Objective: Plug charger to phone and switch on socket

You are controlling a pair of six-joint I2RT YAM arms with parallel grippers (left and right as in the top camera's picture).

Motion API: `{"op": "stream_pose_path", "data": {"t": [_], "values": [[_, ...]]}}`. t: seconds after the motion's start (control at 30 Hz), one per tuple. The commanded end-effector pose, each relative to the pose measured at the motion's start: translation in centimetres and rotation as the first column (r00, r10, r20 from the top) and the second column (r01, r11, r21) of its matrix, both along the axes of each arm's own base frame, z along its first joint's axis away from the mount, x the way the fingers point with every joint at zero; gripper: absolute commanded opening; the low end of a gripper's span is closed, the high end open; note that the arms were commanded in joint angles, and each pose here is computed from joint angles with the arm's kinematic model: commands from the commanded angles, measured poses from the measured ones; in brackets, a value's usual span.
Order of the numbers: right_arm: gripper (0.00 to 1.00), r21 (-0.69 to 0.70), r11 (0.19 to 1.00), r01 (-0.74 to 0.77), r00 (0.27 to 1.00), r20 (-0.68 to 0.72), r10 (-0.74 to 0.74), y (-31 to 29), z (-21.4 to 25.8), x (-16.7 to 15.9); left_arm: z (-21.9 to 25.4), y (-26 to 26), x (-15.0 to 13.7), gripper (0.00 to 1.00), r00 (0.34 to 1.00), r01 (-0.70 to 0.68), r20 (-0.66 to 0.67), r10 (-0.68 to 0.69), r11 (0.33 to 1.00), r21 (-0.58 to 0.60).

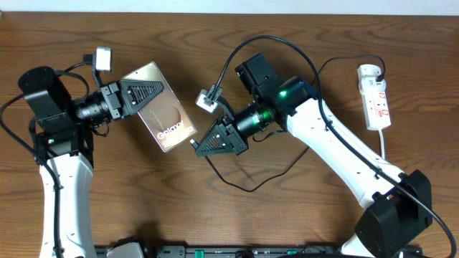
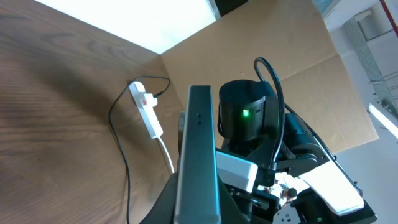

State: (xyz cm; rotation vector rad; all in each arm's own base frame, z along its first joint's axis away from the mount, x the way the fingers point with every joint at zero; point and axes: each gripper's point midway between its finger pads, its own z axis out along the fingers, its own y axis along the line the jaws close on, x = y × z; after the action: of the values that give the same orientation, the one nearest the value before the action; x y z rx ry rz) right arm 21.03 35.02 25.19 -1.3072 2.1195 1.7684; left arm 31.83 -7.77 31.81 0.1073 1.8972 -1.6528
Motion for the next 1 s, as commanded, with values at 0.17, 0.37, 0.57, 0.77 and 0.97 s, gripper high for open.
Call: {"op": "stream_pose_path", "data": {"t": [0.17,0.37,0.57,0.77,0.97], "values": [[0.01,0.098,0.993,-0.067,0.995,-0.072,0.075,0.95,0.79,-0.94,0.62,-0.18,-0.25,0.07,1.000,0.008,0.022,-0.008,1.000,0.005],[0.01,0.169,0.980,-0.101,0.988,-0.099,0.119,1.14,1.09,-1.17,0.60,-0.16,-0.21,0.07,1.000,0.005,0.021,-0.005,1.000,0.006],[0.01,0.175,0.979,-0.106,0.989,-0.080,0.122,1.20,1.04,-1.18,0.60,-0.16,-0.20,0.07,1.000,0.005,0.021,-0.005,1.000,0.006],[0.01,0.190,0.975,-0.113,0.990,-0.061,0.127,1.27,1.09,-1.10,0.60,-0.16,-0.20,0.07,1.000,0.005,0.016,-0.005,1.000,0.004],[0.01,0.203,0.972,-0.117,0.991,-0.043,0.129,1.38,1.21,-0.96,0.60,-0.16,-0.21,0.07,1.000,0.004,0.003,-0.004,1.000,-0.002]]}}
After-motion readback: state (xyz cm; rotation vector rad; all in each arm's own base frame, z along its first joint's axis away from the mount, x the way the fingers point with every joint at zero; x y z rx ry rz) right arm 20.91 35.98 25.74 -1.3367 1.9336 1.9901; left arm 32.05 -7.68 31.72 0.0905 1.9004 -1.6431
